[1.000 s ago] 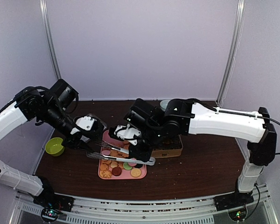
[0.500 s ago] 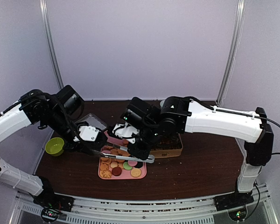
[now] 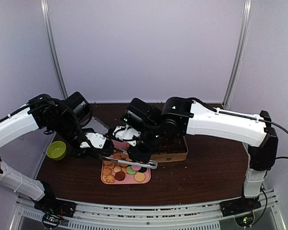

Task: Pack the cookies
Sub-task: Pass from the left arm to the right

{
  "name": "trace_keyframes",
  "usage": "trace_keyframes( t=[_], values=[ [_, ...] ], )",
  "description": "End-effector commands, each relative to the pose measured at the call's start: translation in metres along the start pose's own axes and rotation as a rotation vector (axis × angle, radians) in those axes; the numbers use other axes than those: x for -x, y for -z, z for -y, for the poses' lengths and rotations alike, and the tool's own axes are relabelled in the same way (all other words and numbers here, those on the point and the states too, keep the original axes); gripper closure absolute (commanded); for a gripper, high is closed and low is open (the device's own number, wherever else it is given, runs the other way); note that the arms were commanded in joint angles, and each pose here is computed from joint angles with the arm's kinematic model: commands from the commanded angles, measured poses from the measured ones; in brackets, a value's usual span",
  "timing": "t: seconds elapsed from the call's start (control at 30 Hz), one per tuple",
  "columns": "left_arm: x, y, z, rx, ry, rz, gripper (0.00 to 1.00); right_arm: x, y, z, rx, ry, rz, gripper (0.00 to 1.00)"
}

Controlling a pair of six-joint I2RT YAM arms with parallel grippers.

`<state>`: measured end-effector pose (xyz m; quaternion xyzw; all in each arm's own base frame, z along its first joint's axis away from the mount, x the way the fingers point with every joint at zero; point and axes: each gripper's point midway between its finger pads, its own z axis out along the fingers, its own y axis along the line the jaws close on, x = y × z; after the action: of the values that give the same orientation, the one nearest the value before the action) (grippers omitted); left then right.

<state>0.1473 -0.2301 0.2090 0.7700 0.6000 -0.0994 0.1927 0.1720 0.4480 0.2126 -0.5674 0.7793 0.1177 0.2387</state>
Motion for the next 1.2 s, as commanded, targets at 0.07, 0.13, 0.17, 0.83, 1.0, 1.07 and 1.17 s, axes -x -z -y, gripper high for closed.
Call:
trace_keyframes(
  t=[0.07,0.13,0.17,0.83,1.0,1.07,1.17],
  values=[
    [0.024,0.007,-0.006,0.035,0.033,0.142,1.00,0.035,0.057,0.033,0.006,-0.144,0.283,0.27],
    [0.034,0.019,-0.006,0.004,0.112,0.246,1.00,0.035,0.082,0.050,0.020,-0.207,0.400,0.13],
    [0.041,0.026,-0.006,-0.025,0.157,0.303,1.00,0.034,0.094,0.055,0.046,-0.236,0.455,0.05],
    [0.104,0.106,-0.030,-0.227,0.449,0.831,1.00,0.042,0.201,0.056,0.404,-0.352,1.115,0.01],
    [0.107,0.110,-0.029,-0.237,0.442,0.851,1.00,0.064,0.208,0.050,0.514,-0.337,1.180,0.07],
    [0.108,0.112,-0.027,-0.246,0.438,0.860,1.00,0.068,0.209,0.050,0.534,-0.333,1.201,0.09],
    [0.110,0.116,-0.025,-0.263,0.435,0.872,1.00,0.074,0.209,0.050,0.550,-0.330,1.212,0.13]
  ],
)
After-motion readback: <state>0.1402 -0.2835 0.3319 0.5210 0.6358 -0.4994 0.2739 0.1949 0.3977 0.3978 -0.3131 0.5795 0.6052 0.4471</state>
